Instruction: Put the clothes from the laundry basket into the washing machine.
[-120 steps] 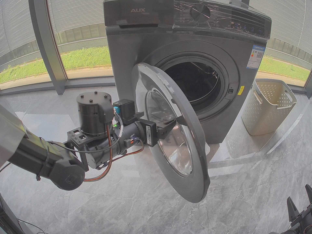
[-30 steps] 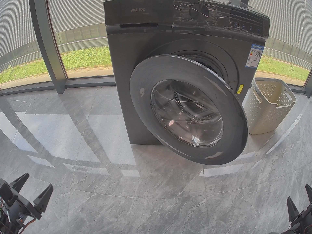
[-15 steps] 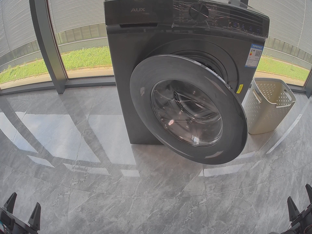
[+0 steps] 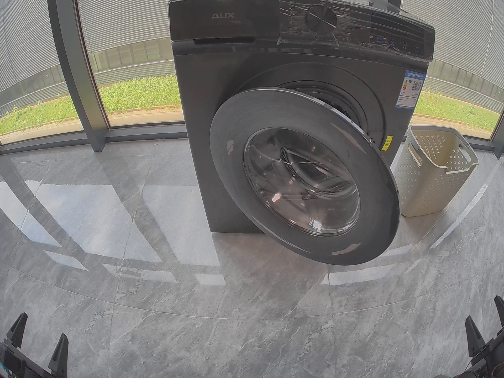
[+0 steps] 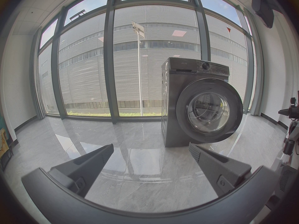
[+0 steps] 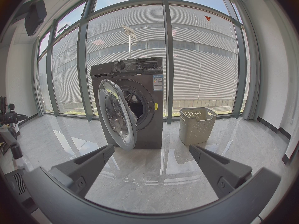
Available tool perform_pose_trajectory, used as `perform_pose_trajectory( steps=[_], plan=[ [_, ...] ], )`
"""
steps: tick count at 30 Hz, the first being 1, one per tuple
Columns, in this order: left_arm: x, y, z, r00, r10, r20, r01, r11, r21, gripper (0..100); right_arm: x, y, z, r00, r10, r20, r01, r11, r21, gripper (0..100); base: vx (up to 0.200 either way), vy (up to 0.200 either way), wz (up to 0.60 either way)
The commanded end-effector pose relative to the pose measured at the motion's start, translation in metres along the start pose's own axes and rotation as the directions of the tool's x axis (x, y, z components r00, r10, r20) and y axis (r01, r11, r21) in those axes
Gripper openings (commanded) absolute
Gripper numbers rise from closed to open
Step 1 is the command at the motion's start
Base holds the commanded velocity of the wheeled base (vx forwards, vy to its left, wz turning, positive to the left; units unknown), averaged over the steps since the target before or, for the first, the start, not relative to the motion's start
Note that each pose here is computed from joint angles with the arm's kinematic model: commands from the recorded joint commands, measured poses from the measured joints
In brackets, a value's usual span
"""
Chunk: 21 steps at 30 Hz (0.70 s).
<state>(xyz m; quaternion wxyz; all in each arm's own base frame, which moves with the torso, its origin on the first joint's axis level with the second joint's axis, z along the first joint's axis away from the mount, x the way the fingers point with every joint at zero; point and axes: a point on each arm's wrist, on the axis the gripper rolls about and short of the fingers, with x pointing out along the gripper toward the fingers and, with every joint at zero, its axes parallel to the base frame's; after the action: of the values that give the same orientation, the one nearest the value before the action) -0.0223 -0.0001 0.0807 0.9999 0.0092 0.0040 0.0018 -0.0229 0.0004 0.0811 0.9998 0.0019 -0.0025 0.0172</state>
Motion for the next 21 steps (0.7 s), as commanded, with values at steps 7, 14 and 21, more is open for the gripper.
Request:
perform_pose_trajectory(
  steps=[7,14,21],
  plan=[
    [-0.001,0.0,-0.005,1.0,-0.007,0.01,0.007,1.0,-0.005,100,-0.026,0.0,0.074,0.954,0.031,0.297,-0.048,0.998,0.049,100,0.0,0.0,0.0],
    [-0.001,0.0,-0.005,1.0,-0.005,0.009,0.005,1.0,-0.018,100,0.014,-0.001,0.066,0.958,0.287,-0.026,-0.284,0.956,0.079,100,0.0,0.0,0.0],
    [-0.001,0.0,-0.005,1.0,-0.005,0.009,0.005,1.0,-0.018,100,0.069,0.016,0.083,0.896,0.397,-0.201,-0.365,0.914,0.177,100,0.0,0.0,0.0]
  ],
)
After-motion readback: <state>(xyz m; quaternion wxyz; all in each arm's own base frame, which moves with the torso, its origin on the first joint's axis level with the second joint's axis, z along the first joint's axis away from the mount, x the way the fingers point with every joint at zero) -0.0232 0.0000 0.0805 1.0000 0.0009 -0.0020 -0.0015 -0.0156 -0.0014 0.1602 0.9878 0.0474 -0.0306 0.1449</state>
